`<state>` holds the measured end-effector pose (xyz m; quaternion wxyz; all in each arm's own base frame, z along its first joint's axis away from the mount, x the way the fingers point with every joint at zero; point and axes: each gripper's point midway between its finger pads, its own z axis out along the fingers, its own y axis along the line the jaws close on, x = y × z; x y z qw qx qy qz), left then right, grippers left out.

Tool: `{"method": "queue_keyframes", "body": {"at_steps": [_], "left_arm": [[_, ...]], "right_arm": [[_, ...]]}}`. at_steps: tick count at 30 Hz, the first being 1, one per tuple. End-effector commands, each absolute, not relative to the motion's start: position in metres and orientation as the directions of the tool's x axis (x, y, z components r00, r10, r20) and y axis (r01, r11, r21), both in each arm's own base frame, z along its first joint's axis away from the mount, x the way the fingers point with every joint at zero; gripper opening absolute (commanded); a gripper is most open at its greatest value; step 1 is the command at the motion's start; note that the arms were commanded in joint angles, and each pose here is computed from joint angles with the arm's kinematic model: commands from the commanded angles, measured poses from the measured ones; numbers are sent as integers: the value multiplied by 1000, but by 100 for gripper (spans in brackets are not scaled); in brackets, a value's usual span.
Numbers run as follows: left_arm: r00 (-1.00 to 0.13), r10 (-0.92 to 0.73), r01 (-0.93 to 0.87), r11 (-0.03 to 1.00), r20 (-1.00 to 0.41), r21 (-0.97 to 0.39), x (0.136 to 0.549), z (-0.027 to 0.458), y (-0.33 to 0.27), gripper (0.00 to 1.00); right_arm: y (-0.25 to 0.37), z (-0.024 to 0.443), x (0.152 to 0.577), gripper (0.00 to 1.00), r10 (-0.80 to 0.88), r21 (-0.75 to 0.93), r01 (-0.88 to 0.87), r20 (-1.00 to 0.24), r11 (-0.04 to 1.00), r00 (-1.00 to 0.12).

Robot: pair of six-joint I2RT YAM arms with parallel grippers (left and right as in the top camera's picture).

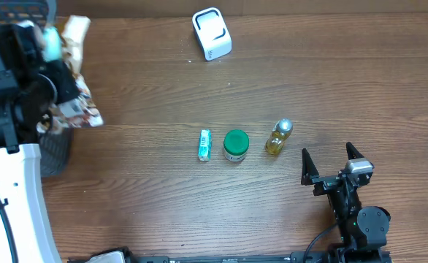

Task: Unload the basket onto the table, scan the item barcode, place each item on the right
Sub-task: 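Lift the tissue pack out and carry it left of the teal box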

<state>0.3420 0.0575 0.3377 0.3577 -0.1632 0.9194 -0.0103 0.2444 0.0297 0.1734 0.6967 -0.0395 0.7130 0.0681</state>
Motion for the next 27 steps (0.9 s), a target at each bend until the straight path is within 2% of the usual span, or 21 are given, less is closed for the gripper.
{"method": "queue_keyframes", "body": {"at_steps": [1,6,12,20,23,27], "left_arm": [[-697,-323,-276,945,-641,-176,335,340,37,4],[-777,-261,-200,965,-573,-169,332,309,1,4],[-848,-221,-151,972,-482,-179,333,248,-39,4],[-857,-235,-208,972,-458,-109,331,164,-63,4],[-861,-213,-177,977,-462,-121,328,143,-80,4],[-847,-192,-183,981,-497,-67,326,125,-85,4]], "right_arm": [[27,171,245,100,35,38,-139,-999,990,-24],[27,171,245,100,35,38,-139,-999,990,-24],[27,171,245,100,35,38,-139,-999,990,-24],[27,171,245,100,35,38,-139,-999,990,-24],[27,171,245,100,35,38,-139,-999,990,-24],[27,171,245,100,35,38,-139,-999,990,-24]]}}
